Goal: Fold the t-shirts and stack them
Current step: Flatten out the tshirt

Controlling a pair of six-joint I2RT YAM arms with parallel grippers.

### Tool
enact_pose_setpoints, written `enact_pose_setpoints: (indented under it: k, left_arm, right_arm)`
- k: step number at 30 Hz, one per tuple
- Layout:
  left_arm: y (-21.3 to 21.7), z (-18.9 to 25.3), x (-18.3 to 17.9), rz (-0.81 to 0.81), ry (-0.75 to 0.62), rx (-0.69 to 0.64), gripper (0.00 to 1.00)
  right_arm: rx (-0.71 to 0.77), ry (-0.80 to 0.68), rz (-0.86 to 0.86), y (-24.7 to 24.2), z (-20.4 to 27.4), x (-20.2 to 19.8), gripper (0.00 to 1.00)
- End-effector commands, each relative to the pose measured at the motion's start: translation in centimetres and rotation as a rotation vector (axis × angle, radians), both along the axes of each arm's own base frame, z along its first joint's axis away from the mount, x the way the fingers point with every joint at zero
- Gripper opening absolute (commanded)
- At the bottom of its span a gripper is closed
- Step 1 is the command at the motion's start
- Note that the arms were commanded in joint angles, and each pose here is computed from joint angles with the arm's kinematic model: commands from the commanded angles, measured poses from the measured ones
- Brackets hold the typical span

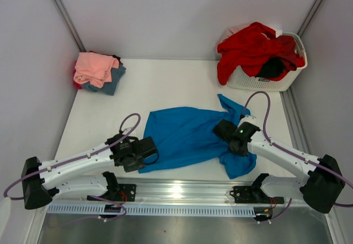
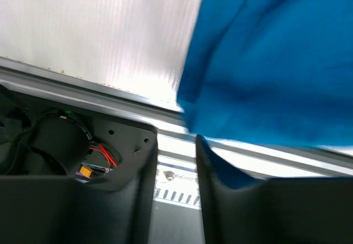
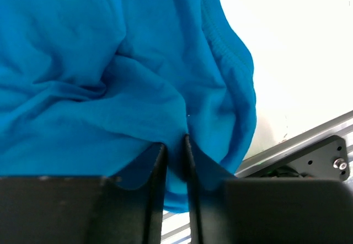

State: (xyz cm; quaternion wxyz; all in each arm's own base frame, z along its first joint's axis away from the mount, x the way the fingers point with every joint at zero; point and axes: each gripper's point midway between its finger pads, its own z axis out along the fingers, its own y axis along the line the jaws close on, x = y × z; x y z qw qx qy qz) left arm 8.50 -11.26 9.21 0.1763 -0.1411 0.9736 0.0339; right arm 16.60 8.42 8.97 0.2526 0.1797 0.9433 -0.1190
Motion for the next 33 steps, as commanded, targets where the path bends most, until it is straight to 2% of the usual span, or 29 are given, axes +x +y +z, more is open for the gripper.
enact_pose_setpoints:
  k: [1, 5, 7, 8, 9, 10, 11, 14, 16, 18, 19, 20, 23, 24, 29, 33]
  left_arm:
    - [3.8, 1.4, -1.3, 0.016, 0.028, 0.119, 0.4]
    - [3.8, 1.9, -0.8, 0.011, 0.001, 0.115, 0.42]
    - [3.5, 2.6, -0.3, 0.01, -0.027, 0.108, 0.43]
    - [3.6, 2.8, 0.3, 0.012, -0.054, 0.124, 0.46]
    - [3.6, 3.1, 0.7, 0.019, -0.075, 0.128, 0.48]
    - [3.0, 3.9, 1.5, 0.027, -0.105, 0.106, 0.54]
    - [2.9, 4.0, 2.3, 0.016, -0.125, 0.122, 0.56]
    - [0.5, 4.7, 5.0, -0.03, -0.179, 0.059, 0.6]
    - [-1.3, 4.6, 7.6, 0.01, -0.2, -0.018, 0.59]
    - [-2.6, 4.5, 10.4, -0.039, -0.213, -0.052, 0.59]
    - [-3.8, 5.2, 12.6, -0.05, -0.265, -0.089, 0.59]
    - [-3.2, 5.1, 14.3, -0.009, -0.266, -0.085, 0.59]
    - [-3.7, 4.3, 18.8, 0.009, -0.19, -0.056, 0.57]
    - [-4.6, 3.0, 20.4, 0.0, -0.122, -0.045, 0.54]
    - [-6.1, 2.4, 27.4, -0.006, -0.044, -0.028, 0.53]
    - [-5.7, 0.0, 29.8, -0.003, 0.05, -0.002, 0.53]
  right_arm:
    - [-0.012, -0.035, 0.031, 0.4, 1.2, 1.0, 0.34]
    - [-0.016, -0.054, 0.043, 0.7, 1.8, 1.7, 0.52]
    - [-0.007, -0.074, 0.05, 1.1, 2.2, 2.1, 0.54]
    - [-0.005, -0.084, 0.052, 1.2, 2.4, 2.3, 0.61]
    - [-0.011, -0.094, 0.054, 1.2, 2.6, 2.6, 0.62]
    - [-0.004, -0.111, 0.057, 1.4, 2.8, 3.0, 0.63]
    - [0.005, -0.128, 0.054, 1.7, 3.3, 3.5, 0.68]
    - [0.005, -0.169, 0.046, 2.0, 4.1, 5.3, 0.7]
    - [0.01, -0.19, 0.044, 2.4, 4.3, 6.8, 0.7]
    - [0.042, -0.234, 0.004, 2.4, 4.6, 8.9, 0.7]
    - [0.061, -0.21, 0.02, 2.8, 4.0, 9.5, 0.7]
    - [0.083, -0.21, 0.014, 2.9, 3.8, 10.2, 0.7]
    - [0.137, -0.199, -0.024, 3.1, 2.6, 12.8, 0.7]
    - [0.156, -0.213, -0.051, 2.8, 2.8, 14.1, 0.69]
    - [0.112, -0.169, -0.058, 3.1, 1.5, 16.6, 0.69]
    - [0.133, -0.195, -0.054, 3.6, 2.5, 17.2, 0.69]
